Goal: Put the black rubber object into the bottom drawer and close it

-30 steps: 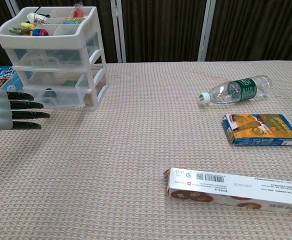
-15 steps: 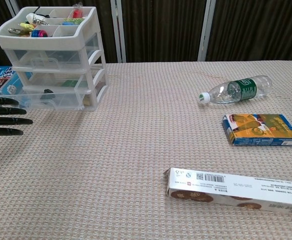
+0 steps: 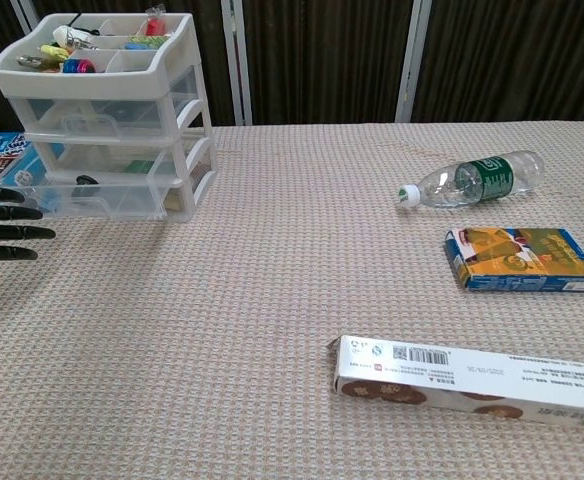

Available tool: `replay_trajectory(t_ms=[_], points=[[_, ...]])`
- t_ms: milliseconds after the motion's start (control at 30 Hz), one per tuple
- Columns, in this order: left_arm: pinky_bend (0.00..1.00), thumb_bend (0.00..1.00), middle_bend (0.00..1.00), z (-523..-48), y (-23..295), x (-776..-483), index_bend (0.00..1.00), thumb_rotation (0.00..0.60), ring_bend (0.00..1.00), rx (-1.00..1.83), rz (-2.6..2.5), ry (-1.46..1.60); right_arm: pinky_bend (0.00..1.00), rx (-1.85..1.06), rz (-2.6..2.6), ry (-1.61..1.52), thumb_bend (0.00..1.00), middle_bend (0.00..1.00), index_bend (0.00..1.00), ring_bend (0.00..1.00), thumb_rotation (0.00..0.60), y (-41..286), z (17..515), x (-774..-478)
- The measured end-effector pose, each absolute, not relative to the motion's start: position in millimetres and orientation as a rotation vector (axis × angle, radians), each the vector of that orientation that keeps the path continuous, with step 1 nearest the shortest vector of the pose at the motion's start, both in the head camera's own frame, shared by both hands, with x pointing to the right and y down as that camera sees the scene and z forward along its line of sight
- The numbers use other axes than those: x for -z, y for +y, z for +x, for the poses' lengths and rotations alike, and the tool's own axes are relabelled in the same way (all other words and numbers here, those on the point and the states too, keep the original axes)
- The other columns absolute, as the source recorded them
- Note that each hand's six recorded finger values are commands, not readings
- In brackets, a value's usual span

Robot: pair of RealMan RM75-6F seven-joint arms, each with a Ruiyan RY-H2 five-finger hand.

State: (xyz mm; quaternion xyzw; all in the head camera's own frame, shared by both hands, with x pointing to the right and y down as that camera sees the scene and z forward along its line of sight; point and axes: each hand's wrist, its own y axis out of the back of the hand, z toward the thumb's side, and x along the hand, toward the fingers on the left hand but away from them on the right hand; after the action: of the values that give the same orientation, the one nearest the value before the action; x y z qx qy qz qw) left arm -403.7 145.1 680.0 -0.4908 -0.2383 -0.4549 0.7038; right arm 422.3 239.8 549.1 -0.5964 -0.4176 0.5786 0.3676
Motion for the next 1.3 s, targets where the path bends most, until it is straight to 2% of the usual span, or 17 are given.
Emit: replay_trajectory(t_ms=[367,800,1300], points=[[0.08,1.00,0.00,-384,117,-690,0.10,0.600,0.00,1.066,-1.081,-0.443,0.00,-1.487,-1.529,-1.074,0.02,0.00,0.05,0.00,0.600,240,423,-549],[0.09,1.00,0.00,-362,114,-702,0.10,0.600,0.00,1.082,-1.107,-0.405,0.00,-1.488,-1.533,-1.075,0.02,0.00,0.05,0.00,0.600,240,423,-549],[0.09,1.00,0.00,-349,87,-709,0.10,0.600,0.00,1.160,-1.115,-0.308,0.00,-1.491,-1.533,-1.074,0.02,0.00,0.05,0.00,0.600,241,424,-548]])
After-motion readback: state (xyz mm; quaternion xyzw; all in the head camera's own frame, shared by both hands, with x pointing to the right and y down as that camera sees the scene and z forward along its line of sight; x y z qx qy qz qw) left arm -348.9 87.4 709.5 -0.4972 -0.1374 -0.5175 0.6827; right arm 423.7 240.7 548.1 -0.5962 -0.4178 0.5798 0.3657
